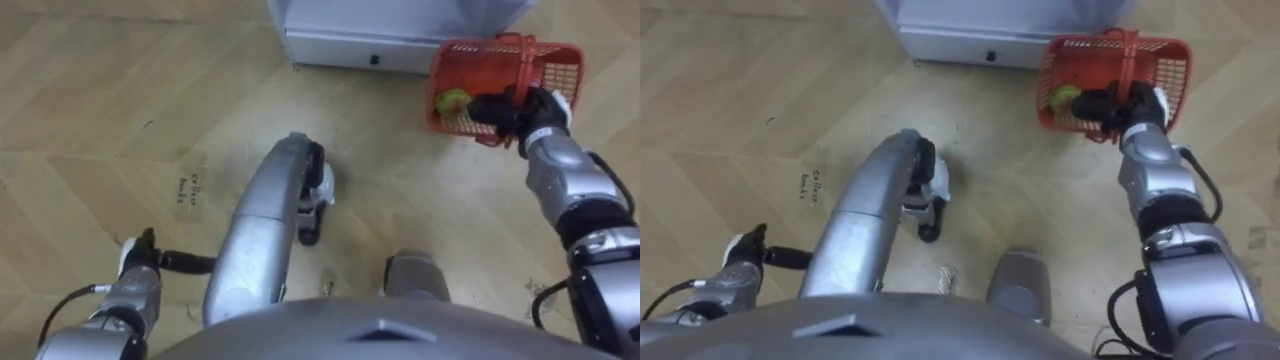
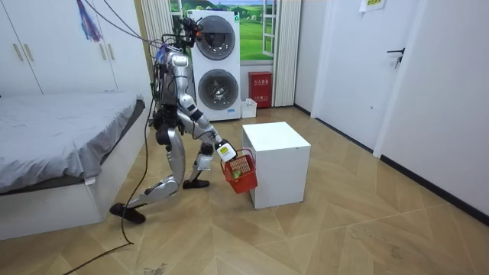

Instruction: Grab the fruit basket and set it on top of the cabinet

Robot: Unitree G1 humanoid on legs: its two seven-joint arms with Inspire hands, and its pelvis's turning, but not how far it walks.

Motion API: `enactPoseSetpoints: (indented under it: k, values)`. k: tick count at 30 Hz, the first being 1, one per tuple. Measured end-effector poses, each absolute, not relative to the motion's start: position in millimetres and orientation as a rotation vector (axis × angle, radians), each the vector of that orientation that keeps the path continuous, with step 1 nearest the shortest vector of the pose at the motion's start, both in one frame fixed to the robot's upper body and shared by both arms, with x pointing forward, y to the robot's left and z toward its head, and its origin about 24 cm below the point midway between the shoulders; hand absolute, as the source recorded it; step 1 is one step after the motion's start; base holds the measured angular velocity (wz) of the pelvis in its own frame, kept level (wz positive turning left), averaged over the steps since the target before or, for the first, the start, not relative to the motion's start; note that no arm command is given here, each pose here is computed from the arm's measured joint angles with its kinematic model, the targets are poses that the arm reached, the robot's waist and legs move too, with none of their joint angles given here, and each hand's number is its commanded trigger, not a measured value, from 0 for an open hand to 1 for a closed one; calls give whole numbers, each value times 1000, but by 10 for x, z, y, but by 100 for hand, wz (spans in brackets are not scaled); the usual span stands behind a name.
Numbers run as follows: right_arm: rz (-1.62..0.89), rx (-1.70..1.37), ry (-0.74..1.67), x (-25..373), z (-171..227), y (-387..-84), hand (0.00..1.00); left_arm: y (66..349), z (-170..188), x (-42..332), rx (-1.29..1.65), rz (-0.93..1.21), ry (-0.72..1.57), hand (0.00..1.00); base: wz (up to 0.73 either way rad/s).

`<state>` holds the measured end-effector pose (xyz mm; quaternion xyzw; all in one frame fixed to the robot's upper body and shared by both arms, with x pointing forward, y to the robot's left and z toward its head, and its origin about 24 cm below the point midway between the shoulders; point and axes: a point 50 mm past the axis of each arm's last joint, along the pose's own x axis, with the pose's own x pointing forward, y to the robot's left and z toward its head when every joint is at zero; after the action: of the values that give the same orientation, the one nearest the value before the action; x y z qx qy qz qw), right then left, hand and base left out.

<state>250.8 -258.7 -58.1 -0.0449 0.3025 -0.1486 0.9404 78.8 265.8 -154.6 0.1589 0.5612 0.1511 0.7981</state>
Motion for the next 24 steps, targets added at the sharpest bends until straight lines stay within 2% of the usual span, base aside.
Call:
enactPoseSetpoints:
  k: [5,10,15,20,24]
  values:
    - [-250,-136,669,2155,-805,-2375,100,2695,-1563,515,396,377,1235,0,-58]
    - [-214,-169,582,2179,-664,-2310,100,2723,-1561,415,373,438,1245,0,-71]
    - [-183,-176,520,2239,-548,-2251,100,2677,-1551,474,353,430,1206,0,16]
    - [-124,-107,335,2340,-192,-2108,100,2611,-1592,249,378,378,1314,0,8]
    - [-88,-97,252,2432,-14,-2052,100,2625,-1590,217,377,386,1334,0,5]
